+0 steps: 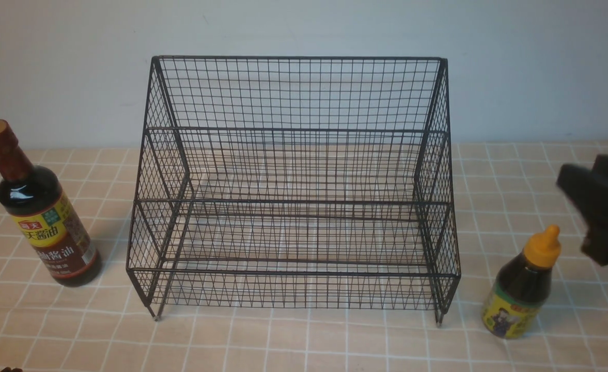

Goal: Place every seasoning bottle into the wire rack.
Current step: Use the right arm to grab the condiment bottle closest to it, then use the right arm to put the condiment bottle back on the shelf, then use the left arm to grab the condiment bottle closest to it

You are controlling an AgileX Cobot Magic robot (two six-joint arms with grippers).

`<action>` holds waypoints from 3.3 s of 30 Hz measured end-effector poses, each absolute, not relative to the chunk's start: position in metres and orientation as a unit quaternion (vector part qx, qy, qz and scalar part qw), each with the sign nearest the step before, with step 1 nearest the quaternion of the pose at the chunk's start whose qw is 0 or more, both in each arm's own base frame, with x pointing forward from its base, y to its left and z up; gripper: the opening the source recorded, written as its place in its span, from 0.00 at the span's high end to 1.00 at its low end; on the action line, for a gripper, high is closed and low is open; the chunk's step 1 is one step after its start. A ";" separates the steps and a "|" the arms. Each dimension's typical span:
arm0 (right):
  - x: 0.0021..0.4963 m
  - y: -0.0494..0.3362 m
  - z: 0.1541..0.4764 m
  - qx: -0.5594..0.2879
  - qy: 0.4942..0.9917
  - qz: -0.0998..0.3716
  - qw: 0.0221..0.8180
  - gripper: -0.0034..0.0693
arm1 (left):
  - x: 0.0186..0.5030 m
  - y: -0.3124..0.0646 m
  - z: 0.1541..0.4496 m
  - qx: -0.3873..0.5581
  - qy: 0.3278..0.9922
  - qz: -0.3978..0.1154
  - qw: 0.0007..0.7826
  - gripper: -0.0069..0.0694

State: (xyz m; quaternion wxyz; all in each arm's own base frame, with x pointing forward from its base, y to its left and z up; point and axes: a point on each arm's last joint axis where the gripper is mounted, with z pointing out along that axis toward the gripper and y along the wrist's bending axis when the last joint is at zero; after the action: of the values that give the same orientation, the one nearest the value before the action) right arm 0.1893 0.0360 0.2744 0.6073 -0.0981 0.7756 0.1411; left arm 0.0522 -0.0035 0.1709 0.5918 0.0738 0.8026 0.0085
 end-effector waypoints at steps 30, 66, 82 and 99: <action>0.228 0.035 0.250 -0.107 0.836 0.114 0.526 0.51 | 0.052 -0.004 0.171 0.074 0.803 0.009 0.592 0.92; 0.243 0.136 0.313 -0.272 0.777 0.211 0.526 0.51 | 0.052 -0.004 0.171 0.074 0.803 0.009 0.592 0.92; 0.273 0.156 0.246 -0.267 0.838 0.210 0.428 0.52 | 0.052 -0.004 0.171 0.074 0.803 0.009 0.592 0.92; 0.252 0.149 0.295 -0.235 0.808 0.256 0.477 0.26 | 0.052 -0.004 0.171 0.074 0.803 0.009 0.592 0.92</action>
State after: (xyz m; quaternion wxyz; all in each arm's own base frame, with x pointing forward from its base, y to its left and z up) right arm 0.2518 0.1493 0.2949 0.4765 -0.2349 0.8076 0.2561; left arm 0.0522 -0.0035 0.1709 0.5918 0.0738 0.8026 0.0085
